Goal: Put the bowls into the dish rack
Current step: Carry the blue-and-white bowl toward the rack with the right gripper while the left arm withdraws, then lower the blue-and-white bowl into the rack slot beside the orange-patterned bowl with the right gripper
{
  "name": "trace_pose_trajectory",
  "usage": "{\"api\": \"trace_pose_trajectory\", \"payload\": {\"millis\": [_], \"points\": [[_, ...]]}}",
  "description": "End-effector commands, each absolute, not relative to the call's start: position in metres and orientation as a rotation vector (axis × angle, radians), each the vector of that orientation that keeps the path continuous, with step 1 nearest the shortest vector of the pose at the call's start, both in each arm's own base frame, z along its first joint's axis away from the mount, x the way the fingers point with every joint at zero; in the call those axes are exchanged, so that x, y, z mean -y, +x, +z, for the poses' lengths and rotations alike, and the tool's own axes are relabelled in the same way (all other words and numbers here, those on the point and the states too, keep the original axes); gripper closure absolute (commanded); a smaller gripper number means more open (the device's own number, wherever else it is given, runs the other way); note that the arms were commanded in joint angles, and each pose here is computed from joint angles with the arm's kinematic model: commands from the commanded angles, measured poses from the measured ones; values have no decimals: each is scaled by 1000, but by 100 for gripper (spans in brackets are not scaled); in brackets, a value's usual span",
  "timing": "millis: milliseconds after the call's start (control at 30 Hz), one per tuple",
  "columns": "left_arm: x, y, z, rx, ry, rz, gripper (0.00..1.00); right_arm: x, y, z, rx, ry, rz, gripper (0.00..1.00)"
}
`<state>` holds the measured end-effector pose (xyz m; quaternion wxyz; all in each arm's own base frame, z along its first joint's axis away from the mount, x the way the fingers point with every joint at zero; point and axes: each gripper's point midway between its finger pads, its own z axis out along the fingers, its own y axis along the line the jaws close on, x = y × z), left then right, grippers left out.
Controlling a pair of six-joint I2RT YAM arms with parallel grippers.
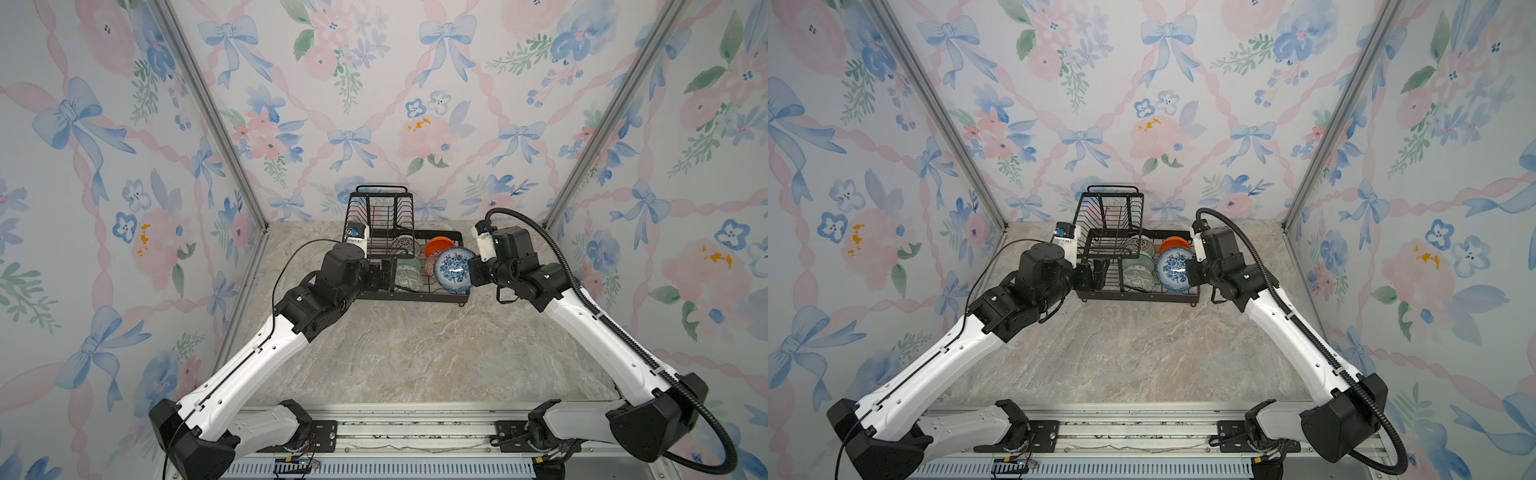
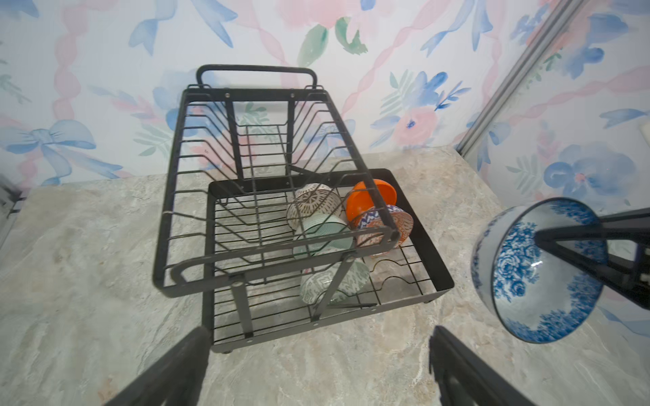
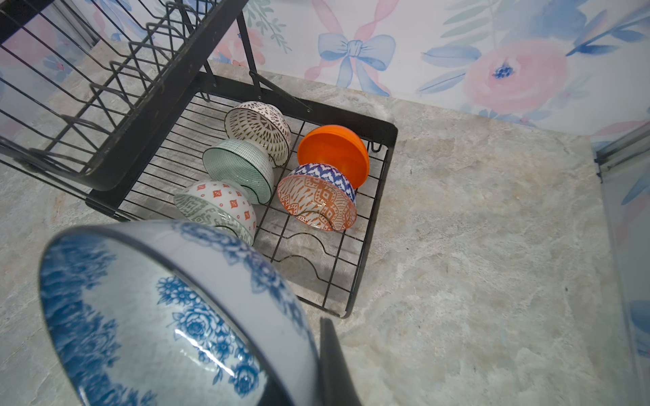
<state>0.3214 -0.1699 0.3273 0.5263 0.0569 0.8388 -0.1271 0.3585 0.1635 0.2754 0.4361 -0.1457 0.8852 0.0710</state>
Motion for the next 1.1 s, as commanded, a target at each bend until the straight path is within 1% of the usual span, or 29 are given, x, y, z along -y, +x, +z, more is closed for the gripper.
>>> {"api": "trace_pose_trajectory", "payload": {"millis": [0, 267, 467, 600, 900, 1067], "points": [[146, 317, 308, -2062, 84, -274, 2, -163, 371, 302, -2046, -341, 134, 100], [97, 313, 279, -2125, -60, -229, 2, -162, 389, 299, -1987, -337, 50, 100], [70, 312, 250, -2184, -143, -214, 2, -165, 402, 291, -1916, -303, 51, 100], [58, 312, 234, -2220, -180, -210, 2, -165, 412, 284, -1880, -298, -1, 100], [46, 313, 215, -2267, -213, -197, 2, -190, 419, 267, -1679, -477, -101, 100], [46, 314, 207, -2289, -221, -194, 2, -207, 414, 254, -1526, -605, -147, 100]]}}
